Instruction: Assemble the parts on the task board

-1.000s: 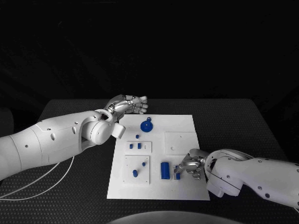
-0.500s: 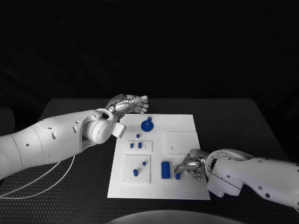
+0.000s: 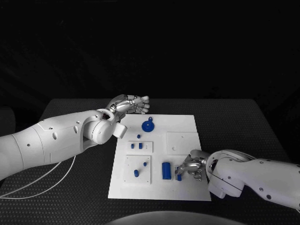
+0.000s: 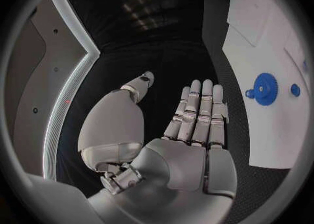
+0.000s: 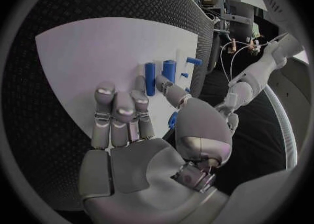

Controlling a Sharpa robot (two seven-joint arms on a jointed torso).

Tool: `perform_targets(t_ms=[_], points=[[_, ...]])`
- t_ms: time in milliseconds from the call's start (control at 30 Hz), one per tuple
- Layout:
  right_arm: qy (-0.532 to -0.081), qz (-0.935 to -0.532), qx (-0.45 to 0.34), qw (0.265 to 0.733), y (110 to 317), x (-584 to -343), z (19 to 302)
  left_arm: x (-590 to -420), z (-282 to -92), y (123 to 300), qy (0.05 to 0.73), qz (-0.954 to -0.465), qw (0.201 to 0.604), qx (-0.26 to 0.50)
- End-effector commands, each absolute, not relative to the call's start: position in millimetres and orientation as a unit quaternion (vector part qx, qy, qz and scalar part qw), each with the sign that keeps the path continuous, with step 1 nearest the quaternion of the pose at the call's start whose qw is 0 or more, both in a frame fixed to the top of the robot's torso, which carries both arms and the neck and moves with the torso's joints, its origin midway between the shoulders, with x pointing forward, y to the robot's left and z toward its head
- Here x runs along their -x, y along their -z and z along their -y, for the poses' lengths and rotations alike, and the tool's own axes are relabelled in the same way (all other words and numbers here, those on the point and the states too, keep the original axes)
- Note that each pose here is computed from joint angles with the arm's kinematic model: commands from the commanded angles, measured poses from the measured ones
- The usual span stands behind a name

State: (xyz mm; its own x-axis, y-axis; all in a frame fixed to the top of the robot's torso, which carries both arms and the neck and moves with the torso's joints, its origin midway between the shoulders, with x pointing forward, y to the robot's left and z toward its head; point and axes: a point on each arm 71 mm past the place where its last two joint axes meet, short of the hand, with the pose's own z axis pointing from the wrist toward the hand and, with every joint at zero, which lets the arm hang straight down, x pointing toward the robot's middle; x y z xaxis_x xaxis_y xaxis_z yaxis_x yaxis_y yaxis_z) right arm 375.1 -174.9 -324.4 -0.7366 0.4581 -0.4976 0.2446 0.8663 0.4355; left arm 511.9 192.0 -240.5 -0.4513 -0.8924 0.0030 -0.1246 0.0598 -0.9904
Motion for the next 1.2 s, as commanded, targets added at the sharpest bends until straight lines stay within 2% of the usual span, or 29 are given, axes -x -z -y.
perform_targets(t_ms=[33, 633, 967, 1200], points=[[-0.191, -0.916, -0.174, 0.308, 323.2, -372.8, 167.8, -511.4, -189.8, 239.3, 0.566, -0.642, 0.339, 0.391], [-0.196, -0.913, -0.159, 0.321, 321.2, -373.3, 172.9, -511.4, -190.4, 239.4, 0.566, -0.642, 0.339, 0.391], [-0.194, -0.928, -0.102, 0.3, 323.0, -367.5, 178.8, -511.3, -191.9, 239.4, 0.565, -0.642, 0.339, 0.392], [-0.188, -0.932, -0.097, 0.294, 325.6, -365.0, 181.6, -511.2, -192.1, 239.3, 0.565, -0.642, 0.339, 0.392]])
